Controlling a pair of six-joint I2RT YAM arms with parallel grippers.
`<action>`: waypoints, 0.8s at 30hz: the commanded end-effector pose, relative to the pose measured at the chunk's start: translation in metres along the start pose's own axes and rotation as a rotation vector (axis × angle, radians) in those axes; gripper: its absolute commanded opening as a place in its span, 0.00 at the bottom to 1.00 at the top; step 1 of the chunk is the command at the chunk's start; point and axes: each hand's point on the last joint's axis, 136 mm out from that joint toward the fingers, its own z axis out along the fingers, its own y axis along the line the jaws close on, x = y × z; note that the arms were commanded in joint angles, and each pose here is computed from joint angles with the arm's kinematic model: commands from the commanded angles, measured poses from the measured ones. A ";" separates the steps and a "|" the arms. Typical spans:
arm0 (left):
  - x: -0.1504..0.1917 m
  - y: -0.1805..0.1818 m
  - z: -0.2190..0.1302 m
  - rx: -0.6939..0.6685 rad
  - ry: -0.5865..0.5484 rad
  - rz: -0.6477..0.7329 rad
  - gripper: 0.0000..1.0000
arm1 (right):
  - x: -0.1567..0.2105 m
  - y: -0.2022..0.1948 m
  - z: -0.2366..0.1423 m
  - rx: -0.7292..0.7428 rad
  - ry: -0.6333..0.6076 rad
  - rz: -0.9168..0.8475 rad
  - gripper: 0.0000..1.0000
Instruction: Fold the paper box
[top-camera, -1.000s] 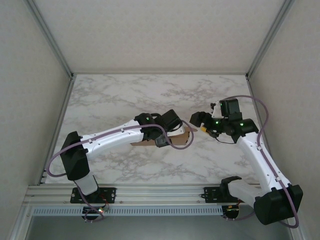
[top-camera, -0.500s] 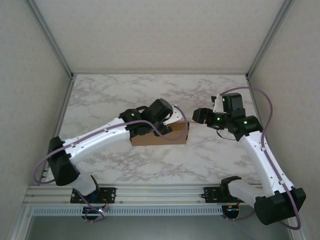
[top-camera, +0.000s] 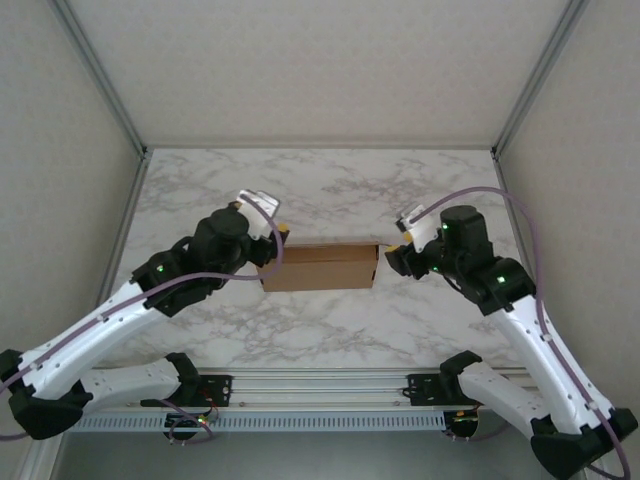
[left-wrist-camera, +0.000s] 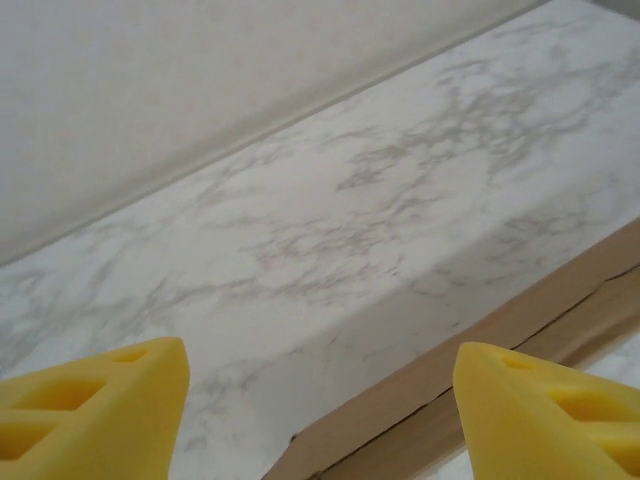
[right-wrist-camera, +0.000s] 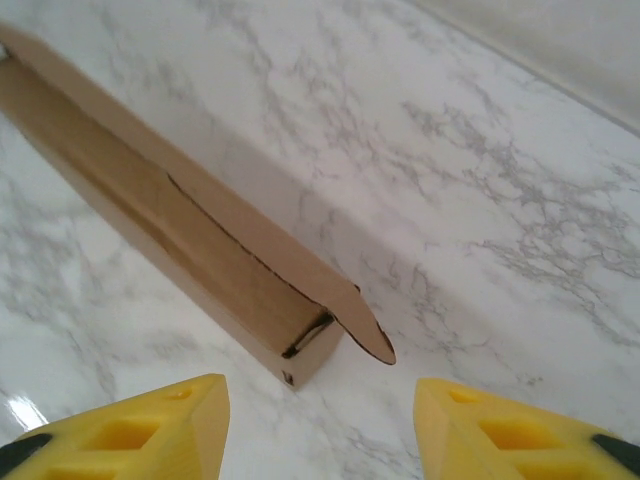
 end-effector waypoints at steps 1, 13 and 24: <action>0.041 0.017 -0.001 -0.084 0.116 -0.062 0.70 | 0.023 -0.005 0.014 0.033 0.104 -0.201 0.52; 0.081 0.006 0.000 0.032 0.257 0.049 0.67 | 0.037 -0.014 0.043 0.044 0.203 -0.270 0.53; 0.105 0.029 0.018 -0.149 0.364 0.155 0.68 | 0.028 -0.019 0.057 0.052 0.199 -0.267 0.51</action>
